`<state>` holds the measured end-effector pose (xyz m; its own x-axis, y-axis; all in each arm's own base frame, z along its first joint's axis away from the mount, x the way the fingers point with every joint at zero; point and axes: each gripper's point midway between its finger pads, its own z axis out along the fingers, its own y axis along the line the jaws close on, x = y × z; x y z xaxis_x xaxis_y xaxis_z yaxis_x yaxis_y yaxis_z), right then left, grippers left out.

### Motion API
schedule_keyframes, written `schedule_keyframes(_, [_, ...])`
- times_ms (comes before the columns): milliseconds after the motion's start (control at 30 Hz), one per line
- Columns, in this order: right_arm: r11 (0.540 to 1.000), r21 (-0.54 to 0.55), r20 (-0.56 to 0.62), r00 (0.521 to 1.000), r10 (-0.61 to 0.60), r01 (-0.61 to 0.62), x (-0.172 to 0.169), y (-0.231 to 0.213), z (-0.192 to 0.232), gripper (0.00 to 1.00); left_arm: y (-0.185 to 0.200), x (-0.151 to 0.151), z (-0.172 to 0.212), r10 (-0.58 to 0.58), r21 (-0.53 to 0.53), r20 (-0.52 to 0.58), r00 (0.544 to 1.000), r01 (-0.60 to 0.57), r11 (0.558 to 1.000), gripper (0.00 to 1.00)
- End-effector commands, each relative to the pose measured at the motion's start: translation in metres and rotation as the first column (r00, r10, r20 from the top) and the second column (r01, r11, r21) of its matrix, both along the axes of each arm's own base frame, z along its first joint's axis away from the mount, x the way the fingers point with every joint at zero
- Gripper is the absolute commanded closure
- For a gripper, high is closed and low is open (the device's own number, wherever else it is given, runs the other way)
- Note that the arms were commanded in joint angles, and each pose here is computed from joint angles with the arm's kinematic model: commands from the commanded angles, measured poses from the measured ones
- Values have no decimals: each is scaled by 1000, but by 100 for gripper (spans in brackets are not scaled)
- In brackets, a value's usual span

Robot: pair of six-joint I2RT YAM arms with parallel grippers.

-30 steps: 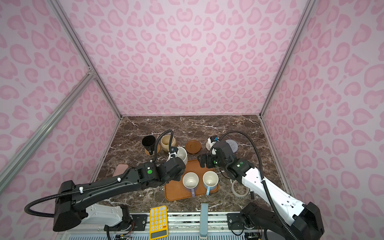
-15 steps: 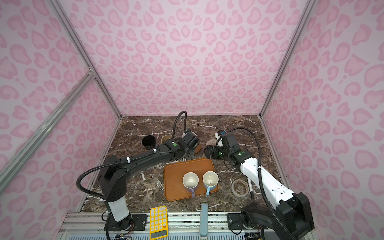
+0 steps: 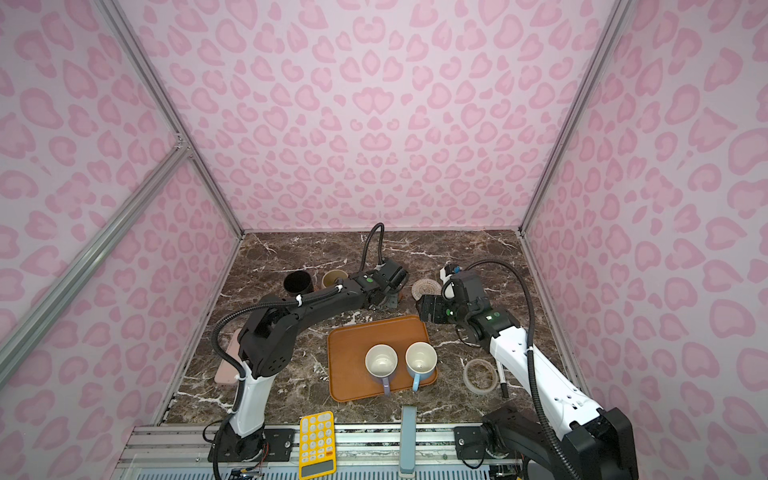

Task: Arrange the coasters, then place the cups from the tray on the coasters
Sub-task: 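Carry the speckled mug with the left gripper onto the small wooden coaster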

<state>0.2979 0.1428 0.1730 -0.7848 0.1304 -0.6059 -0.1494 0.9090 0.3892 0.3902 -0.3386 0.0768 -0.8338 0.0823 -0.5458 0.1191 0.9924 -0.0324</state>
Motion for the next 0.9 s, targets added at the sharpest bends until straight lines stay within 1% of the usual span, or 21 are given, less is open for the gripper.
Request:
schedule_keyframes(0, [1000,-13,6,1000,0,0,-2,-4,-4,4,-9,17,14,29,-50,75,997,-26,998,97])
schedule_keyframes(167, [1000,-15,4,1000,3,-3,-3,-5,-4,4,-4,20,-2,52,-29,58,997,-50,998,97])
schedule_keyframes(267, [1000,-15,6,1000,5,-5,-2,-5,-3,4,-2,19,-3,70,-47,70,995,-67,997,97])
schedule_keyframes(367, [1000,-7,1,1000,9,-9,-1,-3,-4,4,5,19,-3,89,-19,78,993,-87,996,96])
schedule_keyframes(433, [1000,-4,-8,1000,15,-15,-1,-1,-7,4,7,18,-2,95,-24,89,991,-93,995,95])
schedule_keyframes(600, [1000,-19,-27,999,18,-19,-1,-2,-11,4,-2,17,-8,72,-62,61,996,-68,996,81])
schedule_keyframes(800, [1000,-21,-27,1000,16,-16,-1,-3,-13,4,-1,18,-3,62,-55,69,996,-58,997,73])
schedule_keyframes(867, [1000,-27,-29,999,14,-15,-1,-4,-14,4,0,16,-3,58,-55,62,996,-55,997,65])
